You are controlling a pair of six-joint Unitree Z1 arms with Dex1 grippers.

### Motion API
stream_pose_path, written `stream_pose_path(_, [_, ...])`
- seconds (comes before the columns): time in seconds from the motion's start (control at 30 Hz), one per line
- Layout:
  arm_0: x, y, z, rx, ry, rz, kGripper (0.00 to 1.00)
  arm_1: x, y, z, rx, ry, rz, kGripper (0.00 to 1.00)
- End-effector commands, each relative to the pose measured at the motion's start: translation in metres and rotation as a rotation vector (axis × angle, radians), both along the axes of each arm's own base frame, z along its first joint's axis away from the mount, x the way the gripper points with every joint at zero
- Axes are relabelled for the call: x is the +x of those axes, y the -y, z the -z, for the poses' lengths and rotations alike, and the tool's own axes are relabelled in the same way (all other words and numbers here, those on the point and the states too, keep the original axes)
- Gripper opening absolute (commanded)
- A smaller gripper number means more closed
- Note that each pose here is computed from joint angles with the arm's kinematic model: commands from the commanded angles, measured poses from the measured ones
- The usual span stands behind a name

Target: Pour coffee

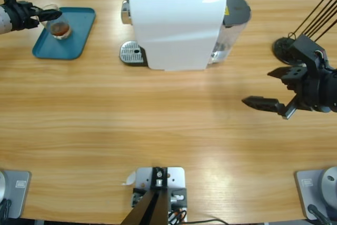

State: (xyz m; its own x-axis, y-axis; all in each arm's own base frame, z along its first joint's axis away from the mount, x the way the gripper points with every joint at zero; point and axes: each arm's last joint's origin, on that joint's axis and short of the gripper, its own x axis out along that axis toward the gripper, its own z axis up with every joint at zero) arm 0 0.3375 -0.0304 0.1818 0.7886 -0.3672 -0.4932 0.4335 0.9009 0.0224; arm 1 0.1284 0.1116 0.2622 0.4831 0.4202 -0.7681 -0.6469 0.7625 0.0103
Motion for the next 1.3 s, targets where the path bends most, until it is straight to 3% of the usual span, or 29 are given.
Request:
stream_pose_path(0.03, [-0.016, 0.001, 0.024, -0.043, 0.045, -0.002, 1.0, -0.002, -0.002, 0.0, 0.003, -0.027, -0.01, 1.0])
stream_pose_path(0.33, [-0.058, -0.013, -0.016, -0.08, 0.168, -0.081, 1.0, -0.003, 0.001, -0.004, 0.007, 0.0, 0.002, 1.0])
stream_pose_path(0.47, [-0.105, -0.015, -0.043, -0.076, 0.177, -0.129, 1.0, -0.005, 0.004, -0.007, 0.01, 0.023, 0.014, 1.0])
stream_pose_path(0.67, [-0.183, -0.009, -0.077, -0.052, 0.126, -0.077, 1.0, -0.013, 0.01, -0.012, 0.039, 0.064, 0.013, 1.0])
stream_pose_path(0.83, [-0.241, -0.006, -0.084, -0.037, 0.037, -0.023, 1.0, -0.02, 0.014, -0.018, 0.078, 0.107, -0.005, 1.0])
stream_pose_path(0.93, [-0.274, -0.007, -0.096, -0.052, 0.073, 0.015, 1.0, -0.024, 0.016, -0.019, 0.09, 0.137, -0.009, 1.0])
stream_pose_path(1.1, [-0.282, 0.005, -0.126, -0.119, -0.111, 0.203, 1.0, -0.028, 0.02, -0.023, 0.093, 0.167, 0.01, 1.0])
stream_pose_path(1.3, [-0.29, 0.012, -0.125, -0.195, -0.176, 0.333, 1.0, -0.031, 0.024, -0.027, 0.074, 0.153, 0.017, 1.0])
